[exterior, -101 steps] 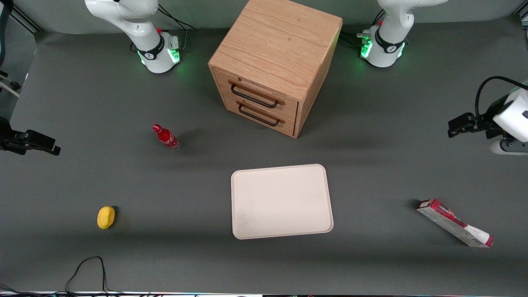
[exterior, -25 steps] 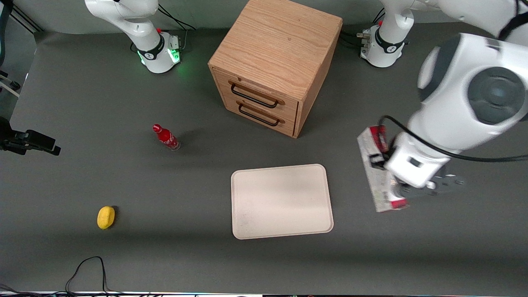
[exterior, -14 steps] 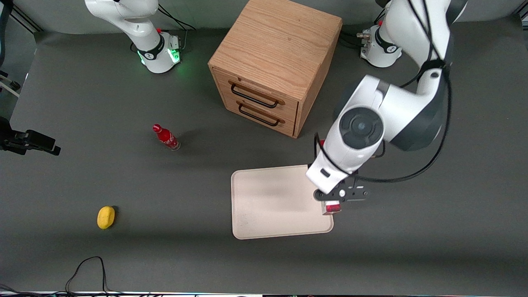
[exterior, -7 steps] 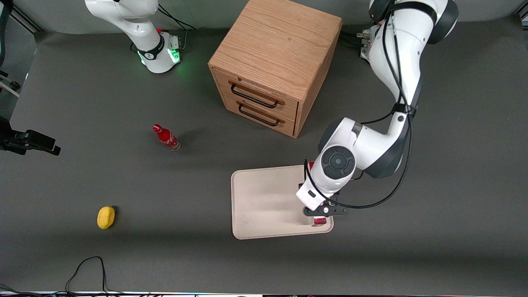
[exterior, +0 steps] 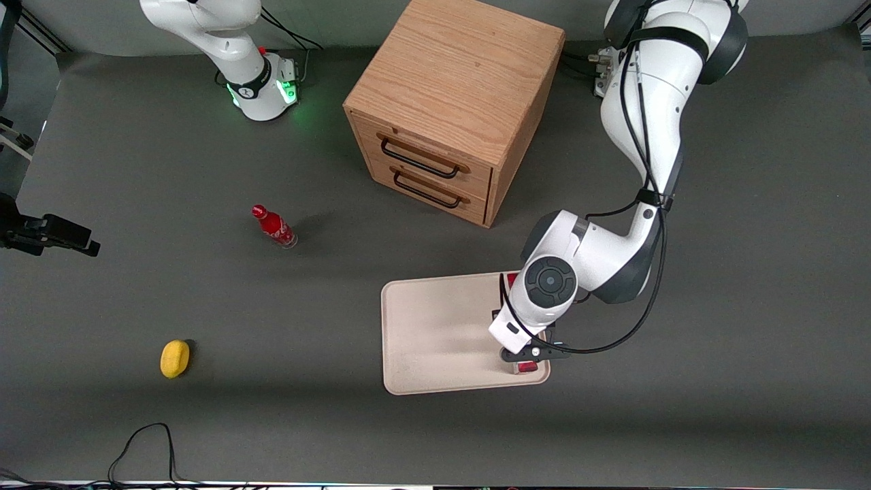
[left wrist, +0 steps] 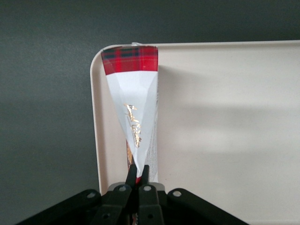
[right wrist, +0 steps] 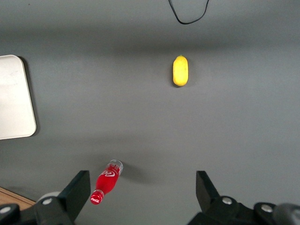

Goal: Place red cookie box on tray
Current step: 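Lower the held box onto the tray beside its rim, then open the left gripper and release the box on the tray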

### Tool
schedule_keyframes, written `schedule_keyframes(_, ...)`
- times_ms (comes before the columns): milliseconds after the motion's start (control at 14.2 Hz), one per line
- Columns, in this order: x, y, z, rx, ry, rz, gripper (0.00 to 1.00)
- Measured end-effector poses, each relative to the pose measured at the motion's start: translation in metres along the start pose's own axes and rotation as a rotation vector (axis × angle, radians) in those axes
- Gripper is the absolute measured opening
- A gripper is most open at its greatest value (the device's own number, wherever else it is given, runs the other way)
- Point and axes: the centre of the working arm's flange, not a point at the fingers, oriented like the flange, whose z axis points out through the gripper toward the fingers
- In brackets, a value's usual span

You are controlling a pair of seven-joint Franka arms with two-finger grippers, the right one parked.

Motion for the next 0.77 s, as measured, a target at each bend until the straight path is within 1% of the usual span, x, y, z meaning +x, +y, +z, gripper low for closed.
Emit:
schedule_keyframes(141,0.005,-0.004,0.003,-0.013,0.021,-0.008,0.03)
schedule_keyframes(211,0.006,-0.006,0.006,-0.014,0.023,-0.011,0.03)
schedule_keyframes(352,0.007,-0.007,0.007,-0.014,0.026,-0.012,0.19)
schedule_keyframes(423,0.008,-0.008,0.006,-0.011,0.030,-0.012,0.31)
schedule_keyframes(493,0.008,-0.008,0.005,-0.007,0.028,-0.016,0.41)
schedule_keyframes(563,0.007,-0.010,0.003,0.003,0.017,-0.019,0.53)
schedule_keyframes(634,0.006,-0.012,-0.003,0.014,0.004,-0.022,0.63)
schedule_keyframes(704,0.004,-0.014,-0.017,0.025,-0.009,-0.024,0.74)
schedule_keyframes(775,0.001,-0.017,-0.040,0.034,-0.016,-0.027,0.84)
